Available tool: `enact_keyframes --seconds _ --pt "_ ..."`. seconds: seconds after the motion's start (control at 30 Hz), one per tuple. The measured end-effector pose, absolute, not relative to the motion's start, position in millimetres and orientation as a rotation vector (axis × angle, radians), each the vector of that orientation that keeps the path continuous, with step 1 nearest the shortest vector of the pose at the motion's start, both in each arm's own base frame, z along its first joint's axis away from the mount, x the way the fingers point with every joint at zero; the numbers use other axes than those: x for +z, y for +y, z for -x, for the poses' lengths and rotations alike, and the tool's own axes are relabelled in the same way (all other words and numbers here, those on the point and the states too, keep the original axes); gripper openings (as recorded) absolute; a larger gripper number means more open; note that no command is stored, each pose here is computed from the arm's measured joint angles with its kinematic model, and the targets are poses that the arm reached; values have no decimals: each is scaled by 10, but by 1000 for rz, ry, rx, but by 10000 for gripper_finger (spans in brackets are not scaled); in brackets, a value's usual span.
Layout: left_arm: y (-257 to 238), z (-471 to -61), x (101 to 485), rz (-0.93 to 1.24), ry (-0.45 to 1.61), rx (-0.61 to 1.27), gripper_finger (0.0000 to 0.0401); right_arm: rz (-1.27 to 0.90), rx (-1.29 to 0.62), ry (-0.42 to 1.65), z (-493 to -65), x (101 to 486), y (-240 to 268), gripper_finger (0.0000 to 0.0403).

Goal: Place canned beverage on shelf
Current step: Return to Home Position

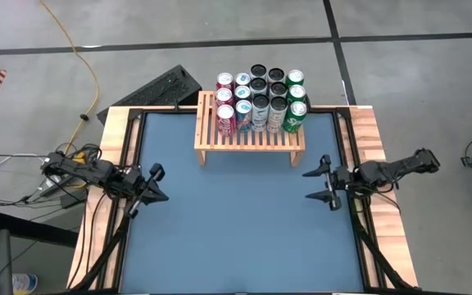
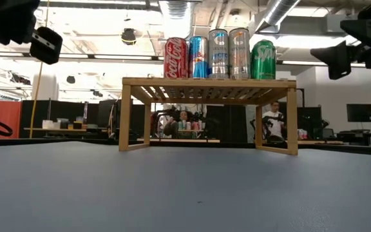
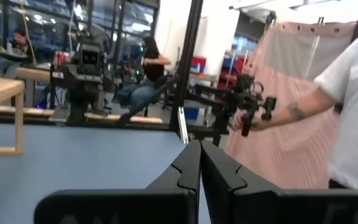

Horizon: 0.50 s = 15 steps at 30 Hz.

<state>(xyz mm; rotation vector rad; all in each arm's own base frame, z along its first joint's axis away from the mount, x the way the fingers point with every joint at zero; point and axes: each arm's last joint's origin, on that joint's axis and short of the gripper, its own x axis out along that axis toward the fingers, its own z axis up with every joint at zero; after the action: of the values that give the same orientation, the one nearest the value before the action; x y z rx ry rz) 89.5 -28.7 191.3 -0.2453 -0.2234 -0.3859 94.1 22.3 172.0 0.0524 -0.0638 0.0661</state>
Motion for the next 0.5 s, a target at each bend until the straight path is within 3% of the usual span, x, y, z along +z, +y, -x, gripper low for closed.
enact_keyframes --seconds 0.5 --pt "-295 -922 1763 29 -106 -362 0 -73 70 -46 -948 1701 226 286"
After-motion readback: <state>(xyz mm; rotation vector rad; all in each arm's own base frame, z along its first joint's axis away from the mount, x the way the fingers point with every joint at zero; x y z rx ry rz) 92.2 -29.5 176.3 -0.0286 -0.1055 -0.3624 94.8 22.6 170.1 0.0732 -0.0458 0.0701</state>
